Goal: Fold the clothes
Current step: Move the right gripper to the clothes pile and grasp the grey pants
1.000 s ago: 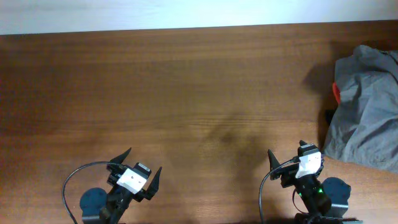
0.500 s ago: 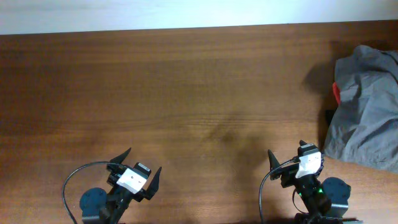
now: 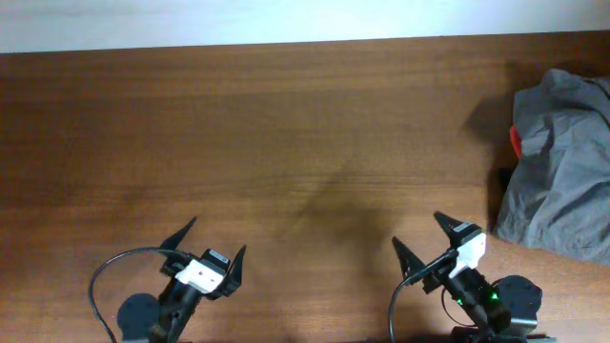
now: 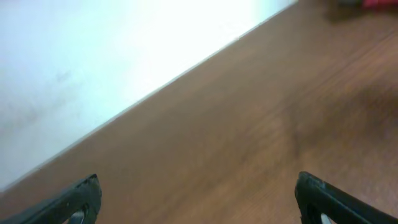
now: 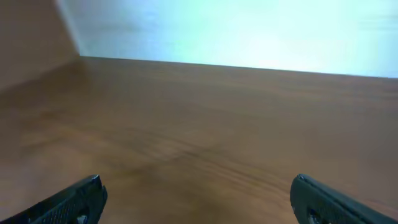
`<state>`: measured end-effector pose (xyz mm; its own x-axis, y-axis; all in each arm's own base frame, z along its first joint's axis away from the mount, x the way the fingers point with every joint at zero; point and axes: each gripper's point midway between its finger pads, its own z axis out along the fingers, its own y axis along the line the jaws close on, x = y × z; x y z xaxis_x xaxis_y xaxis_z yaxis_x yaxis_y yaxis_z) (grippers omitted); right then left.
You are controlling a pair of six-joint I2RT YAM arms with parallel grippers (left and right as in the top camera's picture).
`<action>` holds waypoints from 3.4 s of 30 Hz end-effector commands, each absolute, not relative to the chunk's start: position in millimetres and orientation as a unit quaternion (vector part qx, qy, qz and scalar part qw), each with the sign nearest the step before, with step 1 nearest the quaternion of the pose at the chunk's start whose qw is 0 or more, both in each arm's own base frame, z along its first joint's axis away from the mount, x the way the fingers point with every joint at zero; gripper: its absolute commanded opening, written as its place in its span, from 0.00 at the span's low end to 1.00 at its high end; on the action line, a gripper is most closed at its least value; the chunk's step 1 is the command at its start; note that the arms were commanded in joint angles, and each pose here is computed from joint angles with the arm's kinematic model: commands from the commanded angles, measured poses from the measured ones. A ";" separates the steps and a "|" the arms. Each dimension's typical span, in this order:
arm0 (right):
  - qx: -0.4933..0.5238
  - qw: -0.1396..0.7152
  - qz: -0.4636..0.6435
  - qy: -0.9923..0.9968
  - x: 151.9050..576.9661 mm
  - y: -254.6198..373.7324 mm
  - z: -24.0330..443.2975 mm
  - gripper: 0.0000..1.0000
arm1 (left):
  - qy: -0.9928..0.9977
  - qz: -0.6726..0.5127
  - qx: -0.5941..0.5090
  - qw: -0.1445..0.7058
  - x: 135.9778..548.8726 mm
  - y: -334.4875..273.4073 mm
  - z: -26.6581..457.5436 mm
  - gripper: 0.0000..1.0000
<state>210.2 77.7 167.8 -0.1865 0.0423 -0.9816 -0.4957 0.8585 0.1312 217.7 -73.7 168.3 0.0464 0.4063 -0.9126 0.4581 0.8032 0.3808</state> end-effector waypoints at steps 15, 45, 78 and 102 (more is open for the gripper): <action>0.078 0.481 0.156 0.859 253.1 16.9 262.0 0.99 | 0.728 -0.133 0.207 0.640 269.5 -77.2 320.5 0.99; 0.614 0.170 0.012 0.771 208.0 -228.6 161.3 0.94 | 0.843 -0.300 0.193 0.401 327.9 -111.8 313.2 0.69; 0.562 0.332 -0.032 0.757 247.1 -285.8 203.5 0.89 | 0.840 -0.196 0.171 0.476 329.8 -82.7 341.9 0.82; 0.585 0.352 0.029 0.730 253.7 -309.6 202.7 0.04 | 0.853 -0.204 0.166 0.451 345.8 -83.5 322.7 0.86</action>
<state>225.6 -319.7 158.8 -0.0527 0.8886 -0.4557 0.9283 0.2118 0.3055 344.7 -81.6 314.9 -0.5550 0.0955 -0.8263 0.4558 0.8659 -0.2061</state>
